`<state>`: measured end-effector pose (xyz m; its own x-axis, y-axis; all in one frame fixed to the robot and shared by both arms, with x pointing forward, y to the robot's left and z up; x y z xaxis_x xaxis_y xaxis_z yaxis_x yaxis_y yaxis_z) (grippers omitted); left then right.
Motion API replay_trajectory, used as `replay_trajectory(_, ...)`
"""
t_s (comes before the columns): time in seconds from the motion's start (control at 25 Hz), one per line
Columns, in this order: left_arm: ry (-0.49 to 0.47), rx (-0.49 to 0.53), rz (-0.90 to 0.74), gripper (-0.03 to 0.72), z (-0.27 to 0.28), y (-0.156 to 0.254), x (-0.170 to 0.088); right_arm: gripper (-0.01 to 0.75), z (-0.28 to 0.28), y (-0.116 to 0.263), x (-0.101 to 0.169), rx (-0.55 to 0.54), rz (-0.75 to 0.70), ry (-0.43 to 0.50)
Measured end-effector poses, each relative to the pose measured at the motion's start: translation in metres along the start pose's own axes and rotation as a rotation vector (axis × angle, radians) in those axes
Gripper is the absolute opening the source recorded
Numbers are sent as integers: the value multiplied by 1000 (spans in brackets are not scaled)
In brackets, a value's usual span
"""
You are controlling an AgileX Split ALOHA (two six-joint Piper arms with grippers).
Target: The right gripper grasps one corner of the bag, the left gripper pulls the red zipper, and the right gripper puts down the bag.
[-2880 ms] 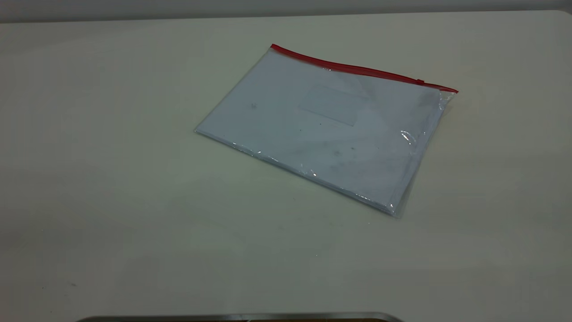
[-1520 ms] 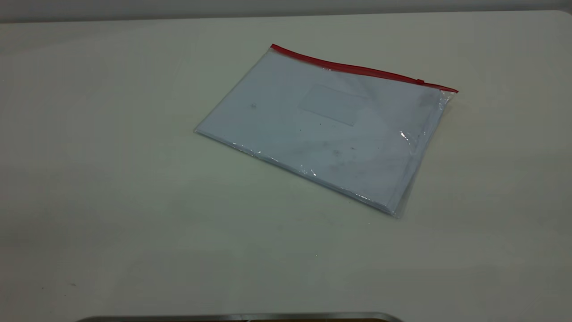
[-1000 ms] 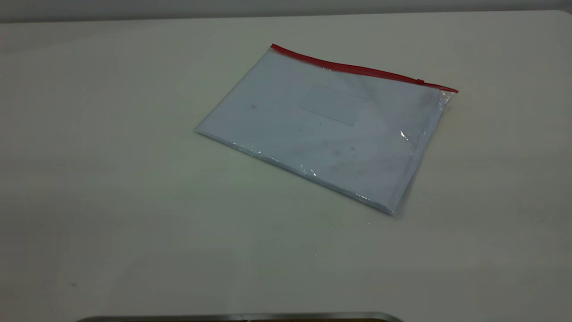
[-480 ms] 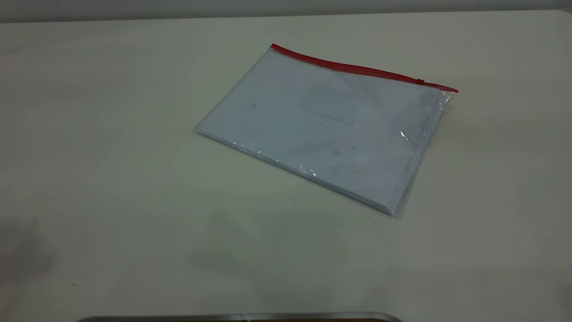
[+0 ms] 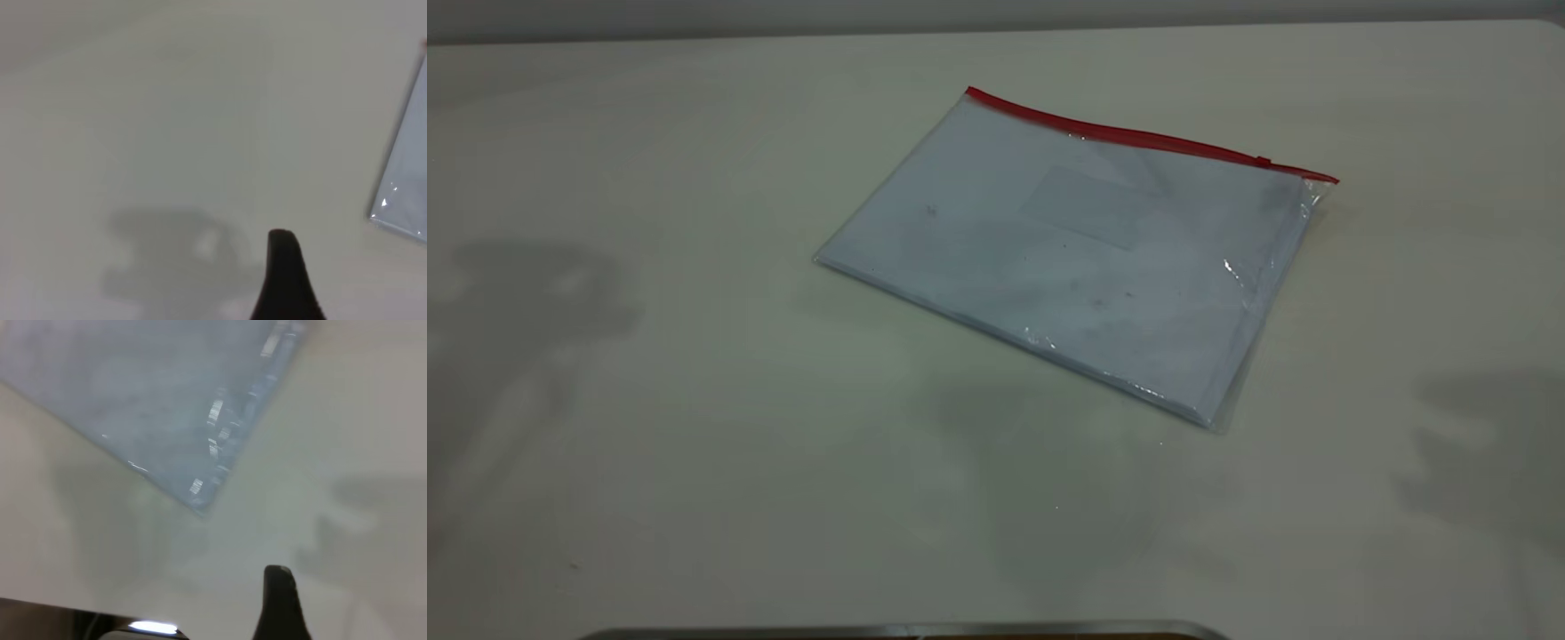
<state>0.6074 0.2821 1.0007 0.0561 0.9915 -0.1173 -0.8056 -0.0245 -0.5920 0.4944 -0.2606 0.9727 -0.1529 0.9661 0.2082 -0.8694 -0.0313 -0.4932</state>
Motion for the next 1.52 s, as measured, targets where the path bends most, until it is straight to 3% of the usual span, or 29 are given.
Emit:
replay_trajectory(0.2, 52, 104, -128, 586, -36, -2, -13, 592, -61, -12, 1, 21, 25, -120)
replay_trajectory(0.56, 79, 202, -133, 586, -61, 8, -14, 592, -166, -40, -8, 72, 42, -271)
replay_trajectory(0.84, 85, 221, -135, 586, -61, 11, -16, 592, -215, -62, -24, 82, 54, -304)
replay_trajectory(1.2, 104, 219, -110, 586, -60, 11, -19, 592, -242, -57, -82, 93, -16, -326)
replay_trajectory(1.52, 129, 213, -75, 586, -60, 10, -23, 592, -276, -37, -89, 75, 38, -351)
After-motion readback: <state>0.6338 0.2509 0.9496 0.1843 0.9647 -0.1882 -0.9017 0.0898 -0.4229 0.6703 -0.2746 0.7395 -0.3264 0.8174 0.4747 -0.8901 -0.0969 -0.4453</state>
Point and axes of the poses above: a point on each arm's last joint axis where the gripper is mounted, z pointing back along that axis away from the gripper, x along the wrist's bending axis when the last joint is at zero, y = z × x, the point moved 6 cm from there along -z, pointing out along that axis toward the gripper, and after that the axes turned 5 degrees about z, right-handed, at the moved point
